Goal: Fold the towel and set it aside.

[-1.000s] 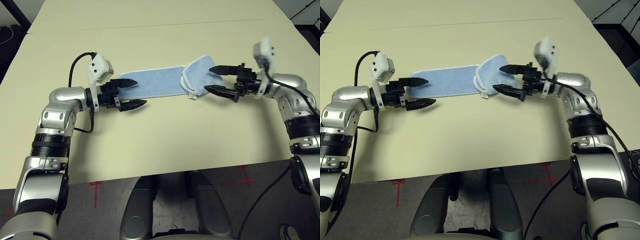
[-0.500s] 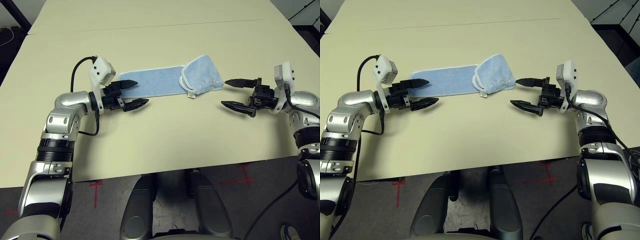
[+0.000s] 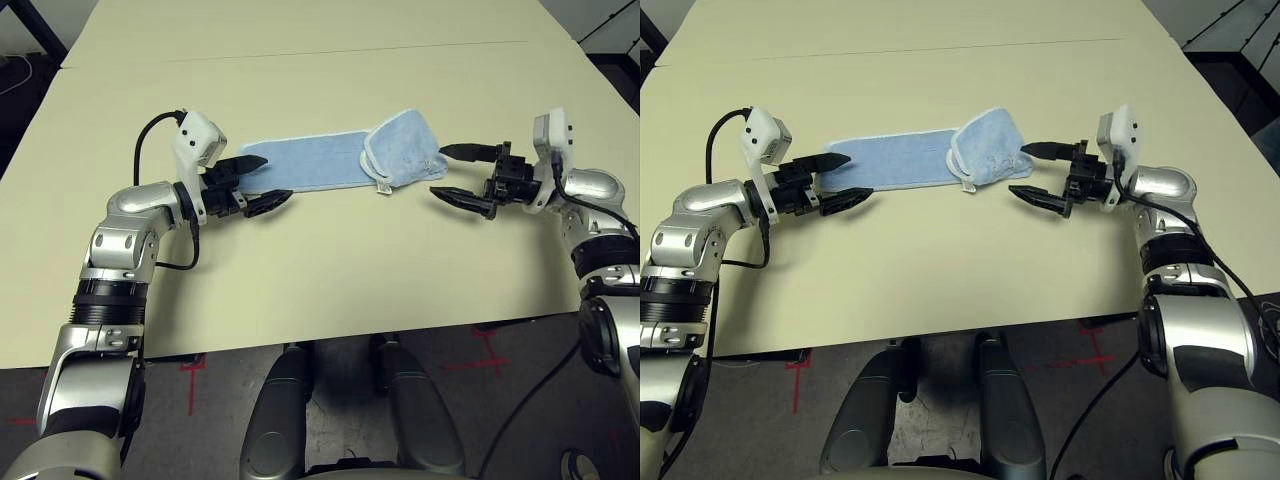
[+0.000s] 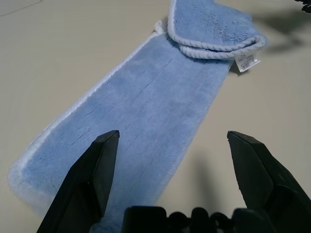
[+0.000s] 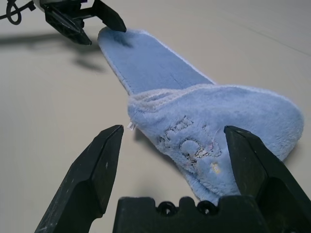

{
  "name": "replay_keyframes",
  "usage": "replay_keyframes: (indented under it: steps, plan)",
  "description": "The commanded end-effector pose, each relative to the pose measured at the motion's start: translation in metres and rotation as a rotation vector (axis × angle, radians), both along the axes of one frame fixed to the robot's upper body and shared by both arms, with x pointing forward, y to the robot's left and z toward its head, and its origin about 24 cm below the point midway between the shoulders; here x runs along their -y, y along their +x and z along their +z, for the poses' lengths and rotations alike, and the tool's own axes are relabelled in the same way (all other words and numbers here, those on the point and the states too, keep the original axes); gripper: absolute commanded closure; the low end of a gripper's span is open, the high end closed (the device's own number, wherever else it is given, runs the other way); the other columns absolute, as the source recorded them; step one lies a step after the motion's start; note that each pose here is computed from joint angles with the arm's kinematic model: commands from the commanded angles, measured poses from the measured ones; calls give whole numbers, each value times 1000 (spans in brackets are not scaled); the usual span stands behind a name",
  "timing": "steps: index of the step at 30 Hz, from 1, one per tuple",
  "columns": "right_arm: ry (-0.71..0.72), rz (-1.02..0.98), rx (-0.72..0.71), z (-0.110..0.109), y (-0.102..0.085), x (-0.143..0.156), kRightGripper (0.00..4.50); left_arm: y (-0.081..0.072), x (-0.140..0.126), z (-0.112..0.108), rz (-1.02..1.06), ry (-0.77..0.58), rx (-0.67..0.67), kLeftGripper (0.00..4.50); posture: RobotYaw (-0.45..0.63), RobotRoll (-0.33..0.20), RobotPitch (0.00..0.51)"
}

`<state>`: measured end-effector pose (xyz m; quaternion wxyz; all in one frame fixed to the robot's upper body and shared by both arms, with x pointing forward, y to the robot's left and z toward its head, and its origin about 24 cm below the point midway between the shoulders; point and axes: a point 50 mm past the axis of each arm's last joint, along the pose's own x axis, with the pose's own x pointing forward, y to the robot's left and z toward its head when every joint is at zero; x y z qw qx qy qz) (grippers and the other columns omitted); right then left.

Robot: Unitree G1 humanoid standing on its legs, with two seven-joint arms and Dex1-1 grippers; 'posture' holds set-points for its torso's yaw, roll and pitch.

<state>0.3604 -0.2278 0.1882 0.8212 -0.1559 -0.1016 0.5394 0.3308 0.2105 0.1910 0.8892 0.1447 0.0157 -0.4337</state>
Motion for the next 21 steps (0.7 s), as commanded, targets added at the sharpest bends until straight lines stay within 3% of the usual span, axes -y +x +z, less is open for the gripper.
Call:
replay_keyframes:
  steps: [1,17,21]
  plan:
    - [6,-7,1,1,0,3,22,-4,-3,-5,20,-12,-23,0,93,0,263]
    - [-1,7,-7,6,6,-3,22,-3,-6,4,223,-102,21,0,120,0,280]
    - [5,6,1,10,6,-3,22,-4,-14,16,274,-111,-17,0,122,0,269]
